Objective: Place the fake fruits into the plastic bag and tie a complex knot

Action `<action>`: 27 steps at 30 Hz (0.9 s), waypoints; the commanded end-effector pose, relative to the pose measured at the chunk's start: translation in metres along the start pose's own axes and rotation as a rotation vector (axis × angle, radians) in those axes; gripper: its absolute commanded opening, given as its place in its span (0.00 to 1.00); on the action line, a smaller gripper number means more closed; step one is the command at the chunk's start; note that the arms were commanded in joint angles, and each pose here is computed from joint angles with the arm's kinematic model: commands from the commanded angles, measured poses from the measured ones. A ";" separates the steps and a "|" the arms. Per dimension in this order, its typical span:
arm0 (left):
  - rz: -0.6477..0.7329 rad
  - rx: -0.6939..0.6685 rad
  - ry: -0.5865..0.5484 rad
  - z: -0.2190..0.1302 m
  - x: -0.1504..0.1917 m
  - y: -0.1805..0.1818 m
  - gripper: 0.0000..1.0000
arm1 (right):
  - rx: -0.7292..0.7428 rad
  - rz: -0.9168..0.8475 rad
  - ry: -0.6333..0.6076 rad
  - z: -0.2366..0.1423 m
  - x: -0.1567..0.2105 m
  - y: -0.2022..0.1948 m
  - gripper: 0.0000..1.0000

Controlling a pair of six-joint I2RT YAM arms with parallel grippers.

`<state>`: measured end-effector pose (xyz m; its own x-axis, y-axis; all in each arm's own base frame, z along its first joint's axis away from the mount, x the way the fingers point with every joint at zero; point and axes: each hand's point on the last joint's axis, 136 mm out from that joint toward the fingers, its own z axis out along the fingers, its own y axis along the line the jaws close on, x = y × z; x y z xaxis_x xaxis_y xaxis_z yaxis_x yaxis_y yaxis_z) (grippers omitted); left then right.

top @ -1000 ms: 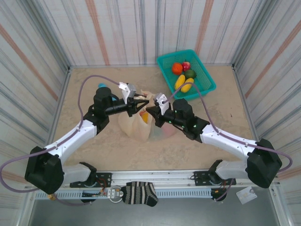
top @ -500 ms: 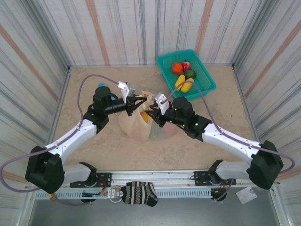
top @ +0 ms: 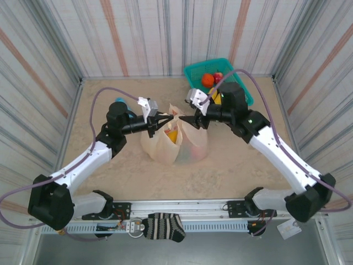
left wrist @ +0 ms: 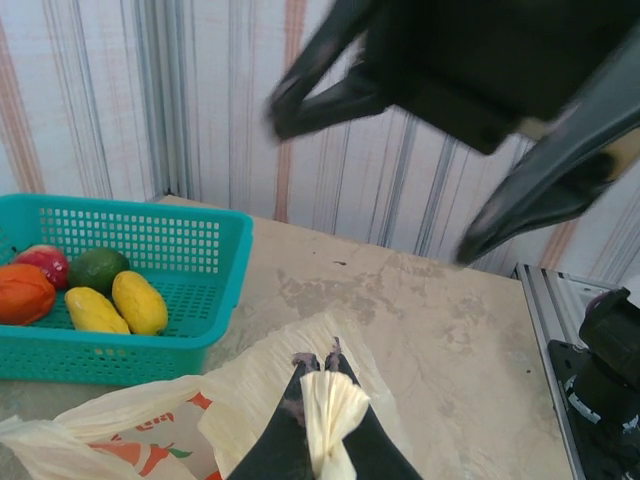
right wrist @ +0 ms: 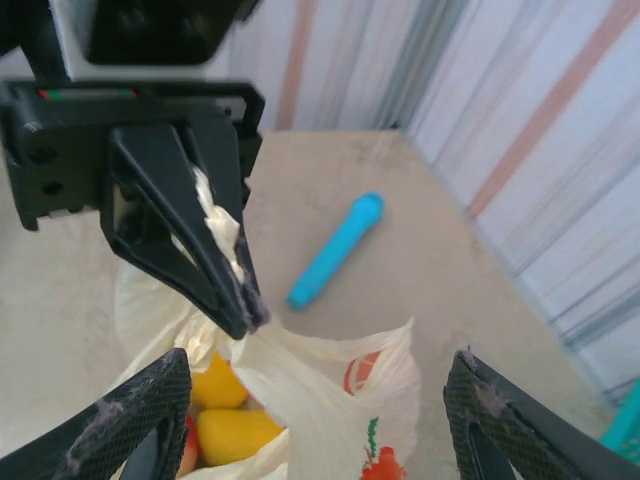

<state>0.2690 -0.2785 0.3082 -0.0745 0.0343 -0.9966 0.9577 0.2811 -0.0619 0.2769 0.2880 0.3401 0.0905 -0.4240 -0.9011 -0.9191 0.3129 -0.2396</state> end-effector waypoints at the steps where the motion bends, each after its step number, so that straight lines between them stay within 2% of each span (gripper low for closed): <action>1: 0.079 0.050 -0.018 -0.005 -0.007 -0.017 0.00 | -0.270 0.023 0.057 0.007 0.011 0.038 0.68; 5: 0.103 0.054 -0.022 -0.006 -0.008 -0.020 0.00 | -0.347 0.089 0.068 0.021 0.015 0.041 0.66; 10: 0.119 0.059 -0.024 -0.006 -0.009 -0.022 0.00 | -0.402 0.153 0.089 0.030 0.023 0.043 0.59; 13: 0.120 0.065 -0.025 -0.006 -0.009 -0.022 0.00 | -0.432 0.196 0.068 0.033 0.020 0.044 0.51; 18: 0.120 0.078 -0.027 -0.005 -0.010 -0.025 0.00 | -0.466 0.243 0.072 0.039 0.022 0.045 0.31; 27: 0.127 0.086 -0.028 -0.006 -0.010 -0.027 0.00 | -0.493 0.284 0.115 0.051 0.033 0.050 0.29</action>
<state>0.2542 -0.2806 0.3130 0.0089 0.0464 -0.9989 0.9730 0.2301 0.0193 0.2558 0.3315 0.2785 -0.1668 -0.4747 -0.8642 -0.9826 0.0072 0.1857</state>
